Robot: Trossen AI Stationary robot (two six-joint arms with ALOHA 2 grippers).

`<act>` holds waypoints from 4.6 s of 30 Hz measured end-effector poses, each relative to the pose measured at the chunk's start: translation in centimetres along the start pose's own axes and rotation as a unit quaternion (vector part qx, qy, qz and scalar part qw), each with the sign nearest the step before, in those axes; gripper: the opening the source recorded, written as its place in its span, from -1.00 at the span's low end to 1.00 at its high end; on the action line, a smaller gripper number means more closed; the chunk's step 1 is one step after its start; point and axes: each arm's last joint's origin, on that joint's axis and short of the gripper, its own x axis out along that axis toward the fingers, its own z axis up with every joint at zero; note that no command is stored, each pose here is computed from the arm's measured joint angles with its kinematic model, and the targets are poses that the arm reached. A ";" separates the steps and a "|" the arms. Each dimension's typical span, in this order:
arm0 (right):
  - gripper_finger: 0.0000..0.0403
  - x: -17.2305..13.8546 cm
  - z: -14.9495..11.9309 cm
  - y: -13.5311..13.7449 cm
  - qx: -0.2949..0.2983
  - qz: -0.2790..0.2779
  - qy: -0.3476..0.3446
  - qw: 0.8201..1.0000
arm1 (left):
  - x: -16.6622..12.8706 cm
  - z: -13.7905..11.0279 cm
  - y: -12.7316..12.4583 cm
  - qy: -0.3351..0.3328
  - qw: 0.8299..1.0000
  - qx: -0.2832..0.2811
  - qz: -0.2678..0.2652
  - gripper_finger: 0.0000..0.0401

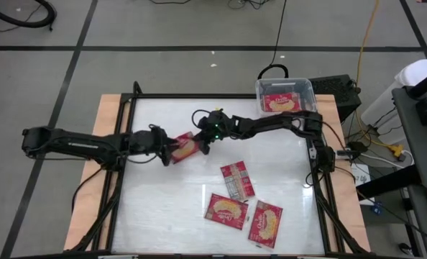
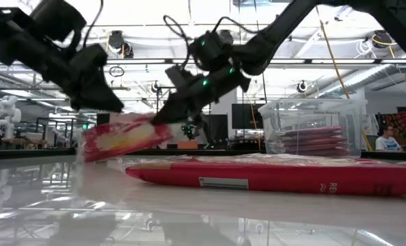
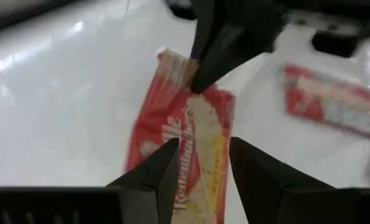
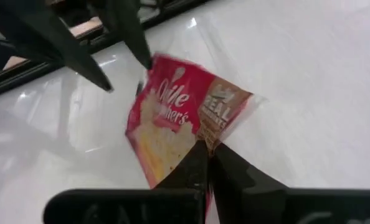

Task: Sort popcorn bags into baskets
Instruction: Put the red popcorn bag into the transparent bin

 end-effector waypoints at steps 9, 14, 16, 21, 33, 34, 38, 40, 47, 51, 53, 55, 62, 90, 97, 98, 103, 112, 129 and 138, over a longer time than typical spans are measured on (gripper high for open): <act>-1.00 -5.3 0.6 3.0 -0.084 -0.090 -0.024 0.992 | -2.1 1.6 0.1 -0.073 0.994 0.075 0.024 -0.28; -1.00 -8.1 -1.6 5.4 -0.136 -0.116 -0.090 0.980 | -1.8 1.0 0.3 -0.041 0.994 0.098 0.030 -0.27; -1.00 -8.9 -3.0 6.2 -0.147 -0.107 -0.116 0.977 | -1.6 0.5 0.3 -0.031 0.994 0.099 0.015 -0.23; -1.00 -10.2 -6.2 7.1 -0.152 -0.071 -0.170 0.971 | -0.9 -0.7 0.3 -0.035 0.995 0.086 -0.029 0.03; -1.00 -10.5 -7.7 8.0 -0.149 -0.082 -0.177 0.969 | 0.1 -2.9 -1.0 -0.098 0.984 0.083 -0.120 0.47; -1.00 -10.5 -7.7 8.0 -0.149 -0.082 -0.177 0.969 | 0.3 -3.1 -0.9 -0.093 0.985 0.090 -0.118 0.44; -1.00 -10.5 -7.7 8.0 -0.142 -0.081 -0.178 0.970 | 1.1 -3.6 -0.9 -0.079 0.986 0.097 -0.112 0.32; -1.00 -10.5 -7.7 7.9 -0.142 -0.081 -0.177 0.971 | 1.5 -3.7 -0.9 -0.078 0.986 0.093 -0.111 0.24; -1.00 -10.5 -7.7 8.0 -0.142 -0.080 -0.177 0.971 | 2.8 -4.0 -0.6 -0.087 0.988 0.088 -0.089 0.05; -1.00 -10.5 -7.7 8.0 -0.143 -0.079 -0.177 0.971 | 3.3 -4.0 -0.4 -0.093 0.986 0.097 -0.095 -0.06; -1.00 -10.5 -7.7 8.0 -0.145 -0.080 -0.177 0.970 | 3.6 -3.9 -0.5 -0.092 0.984 0.101 -0.118 -0.13; -1.00 -10.5 -7.7 8.0 -0.147 -0.080 -0.176 0.970 | 4.0 -3.8 -0.7 -0.083 0.981 0.106 -0.137 -0.21; -1.00 -10.5 -7.8 7.9 -0.144 -0.080 -0.173 0.971 | 5.3 -3.0 -1.1 -0.081 0.980 0.125 -0.136 -0.55; 0.16 -15.4 1.6 7.8 -0.080 -0.092 -0.079 0.989 | 4.1 2.1 1.9 -0.042 0.962 0.264 -0.061 -0.93; 0.22 -13.3 3.9 8.2 -0.121 -0.101 -0.049 0.986 | 3.9 5.1 0.2 0.039 0.942 0.331 -0.034 -0.88; 0.22 -12.7 3.7 8.0 -0.121 -0.104 -0.027 0.987 | 3.9 5.3 0.0 0.045 0.939 0.339 -0.029 -0.86; 0.18 -10.2 2.1 6.8 -0.115 -0.093 0.039 0.988 | 3.7 6.0 -0.8 0.042 0.935 0.352 -0.027 -0.85; -0.11 -9.0 1.1 5.7 -0.114 -0.087 0.077 0.987 | 3.7 5.7 -1.0 0.054 0.933 0.355 -0.026 -0.83; -0.92 -10.3 1.0 5.5 -0.126 -0.096 0.110 0.981 | 3.7 5.8 -1.1 0.046 0.951 0.304 -0.021 -0.44; -0.96 -16.5 2.2 6.0 -0.125 -0.152 0.145 0.970 | 3.6 6.0 -1.1 0.027 0.974 0.217 0.061 0.38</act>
